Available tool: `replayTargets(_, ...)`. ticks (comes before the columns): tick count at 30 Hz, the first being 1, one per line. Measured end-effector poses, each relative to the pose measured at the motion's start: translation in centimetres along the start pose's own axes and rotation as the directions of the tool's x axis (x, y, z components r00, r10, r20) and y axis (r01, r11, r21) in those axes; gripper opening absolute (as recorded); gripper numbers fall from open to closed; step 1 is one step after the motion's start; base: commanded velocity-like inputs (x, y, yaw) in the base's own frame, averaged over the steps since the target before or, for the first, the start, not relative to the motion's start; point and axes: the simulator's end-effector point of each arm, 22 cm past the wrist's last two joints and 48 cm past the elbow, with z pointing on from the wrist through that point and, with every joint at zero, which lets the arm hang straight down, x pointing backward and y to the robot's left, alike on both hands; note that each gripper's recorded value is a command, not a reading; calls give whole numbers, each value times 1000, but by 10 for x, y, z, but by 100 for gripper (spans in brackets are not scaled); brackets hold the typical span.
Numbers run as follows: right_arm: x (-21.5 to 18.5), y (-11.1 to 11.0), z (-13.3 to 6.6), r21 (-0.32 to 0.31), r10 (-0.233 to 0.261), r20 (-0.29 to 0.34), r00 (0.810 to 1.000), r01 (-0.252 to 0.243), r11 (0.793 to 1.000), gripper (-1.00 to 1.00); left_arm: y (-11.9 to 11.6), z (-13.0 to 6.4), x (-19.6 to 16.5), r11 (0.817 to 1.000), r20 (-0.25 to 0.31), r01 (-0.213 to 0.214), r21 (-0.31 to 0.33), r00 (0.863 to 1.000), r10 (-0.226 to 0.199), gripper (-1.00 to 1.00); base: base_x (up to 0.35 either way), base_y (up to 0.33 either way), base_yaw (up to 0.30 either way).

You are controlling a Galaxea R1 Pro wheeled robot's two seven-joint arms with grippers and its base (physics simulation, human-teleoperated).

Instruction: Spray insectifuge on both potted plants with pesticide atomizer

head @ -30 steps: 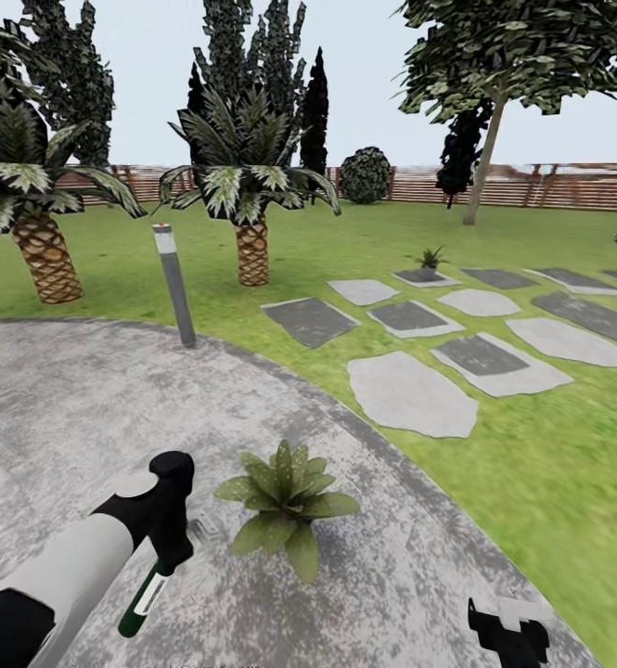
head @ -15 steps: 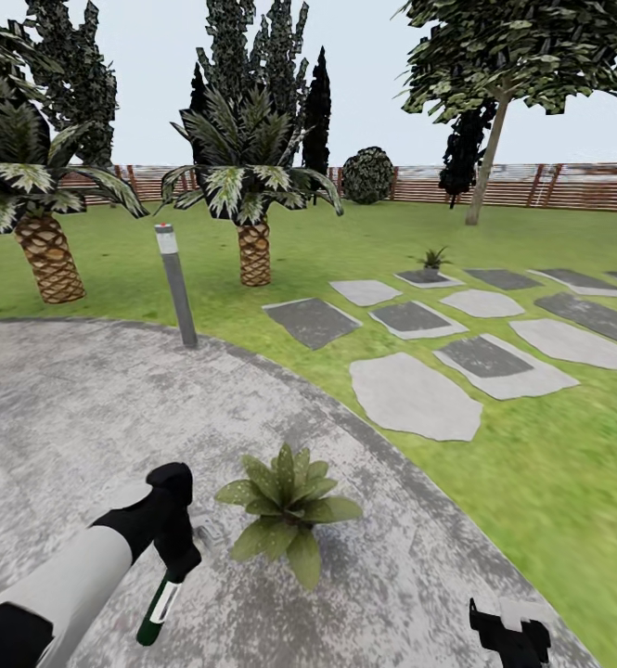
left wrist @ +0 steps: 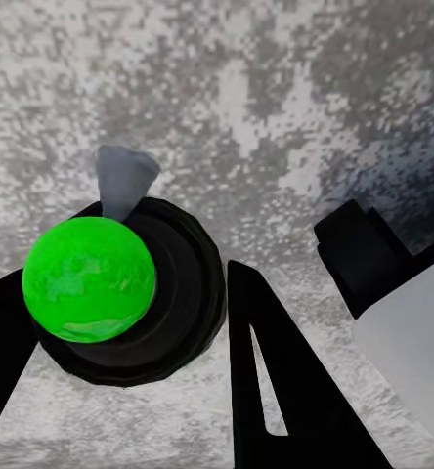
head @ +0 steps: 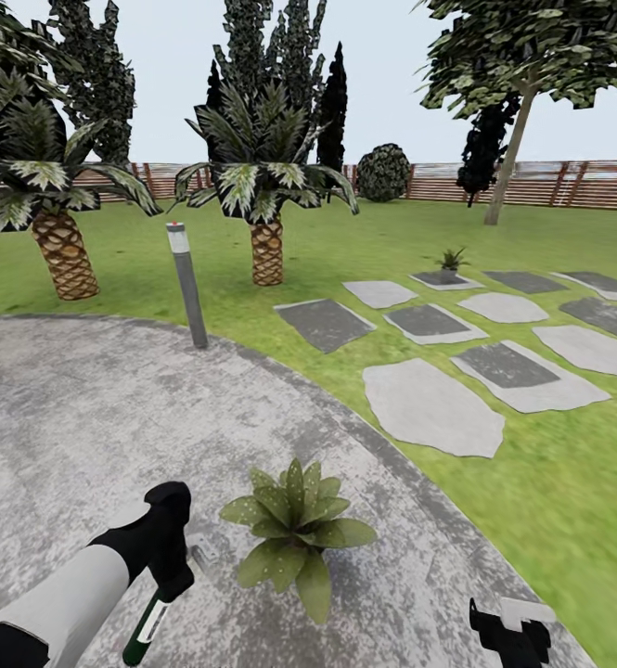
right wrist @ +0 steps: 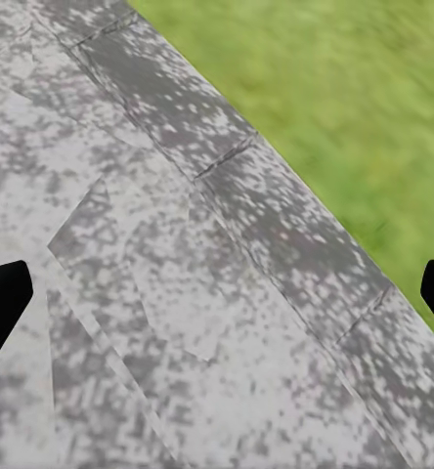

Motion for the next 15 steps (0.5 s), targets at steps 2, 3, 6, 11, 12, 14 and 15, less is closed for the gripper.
replayTargets(2,0,0,0,0,0,0,1000,0,1000,100,0,-1,-2,1000,7,0,3,1000,0,-100,1,0,13)
replayTargets(3,0,0,0,-1,0,0,1000,0,1000,100,-1,-1,-2,1000,9,1,5,1000,-1,-100,-22,-7,6)
replayTargets(6,0,0,0,-1,-1,0,1000,1,1000,100,-2,-1,-3,1000,12,-1,8,1000,1,-100,-144,-104,2)
replayTargets(11,0,1,0,-4,-2,0,1000,2,1000,100,0,-1,-2,1000,11,2,6,1000,-2,-100,-252,-124,0)
replayTargets(12,0,1,0,-4,-3,0,1000,3,1000,100,0,-1,-2,1000,10,2,5,1000,-2,-100,-286,96,0)
replayTargets(14,0,2,0,-5,-2,0,1000,2,1000,100,1,-1,-2,1000,8,2,1,1000,-2,-100,-234,164,43)
replayTargets(15,0,2,0,-5,-2,0,1000,2,1000,100,2,-1,-2,1000,9,1,-8,1000,-1,-100,-134,136,146)
